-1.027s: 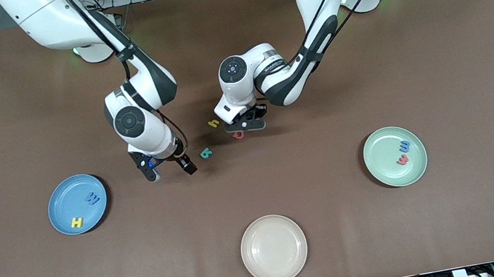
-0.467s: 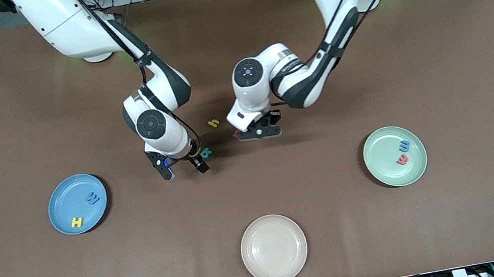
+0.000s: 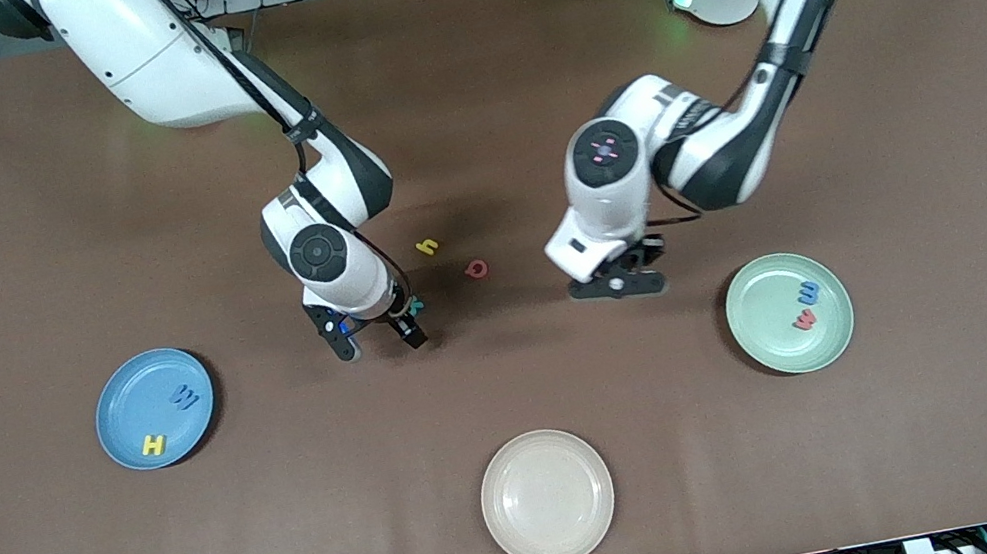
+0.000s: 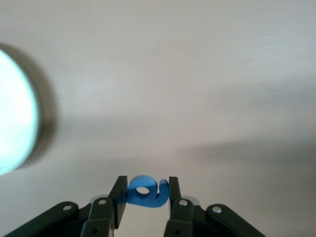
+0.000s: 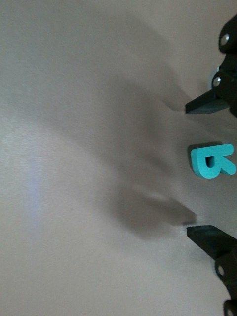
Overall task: Sort uppercase to blue plate, lowercase to green plate
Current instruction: 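Drop the e on the green plate while the right gripper grasps the R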
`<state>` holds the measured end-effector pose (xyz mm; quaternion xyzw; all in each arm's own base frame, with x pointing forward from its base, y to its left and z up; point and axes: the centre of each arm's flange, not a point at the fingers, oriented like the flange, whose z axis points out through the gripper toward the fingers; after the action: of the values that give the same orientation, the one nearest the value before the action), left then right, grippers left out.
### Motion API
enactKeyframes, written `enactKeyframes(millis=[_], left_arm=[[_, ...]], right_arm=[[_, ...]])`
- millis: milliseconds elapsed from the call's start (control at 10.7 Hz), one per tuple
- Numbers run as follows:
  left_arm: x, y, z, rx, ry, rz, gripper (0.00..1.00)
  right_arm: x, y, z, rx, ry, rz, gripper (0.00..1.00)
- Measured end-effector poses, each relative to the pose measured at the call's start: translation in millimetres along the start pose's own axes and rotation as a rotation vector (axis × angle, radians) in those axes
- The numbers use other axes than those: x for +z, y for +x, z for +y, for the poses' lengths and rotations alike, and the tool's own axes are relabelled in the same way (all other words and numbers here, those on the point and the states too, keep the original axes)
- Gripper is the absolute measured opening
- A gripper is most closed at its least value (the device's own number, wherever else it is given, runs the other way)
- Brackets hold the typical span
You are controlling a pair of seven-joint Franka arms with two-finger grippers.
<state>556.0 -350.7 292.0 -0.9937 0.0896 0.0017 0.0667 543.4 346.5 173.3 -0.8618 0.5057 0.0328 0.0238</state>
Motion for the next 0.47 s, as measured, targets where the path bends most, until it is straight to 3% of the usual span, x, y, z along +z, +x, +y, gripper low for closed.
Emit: enactKeyframes(millis=[467], left_arm=[[9.2,20.7,-140.8,0.100,0.041,-0.068,0.38]], right_arm=[[1.4,-3.5,-2.5,0.001,0.003,0.000,1.00]])
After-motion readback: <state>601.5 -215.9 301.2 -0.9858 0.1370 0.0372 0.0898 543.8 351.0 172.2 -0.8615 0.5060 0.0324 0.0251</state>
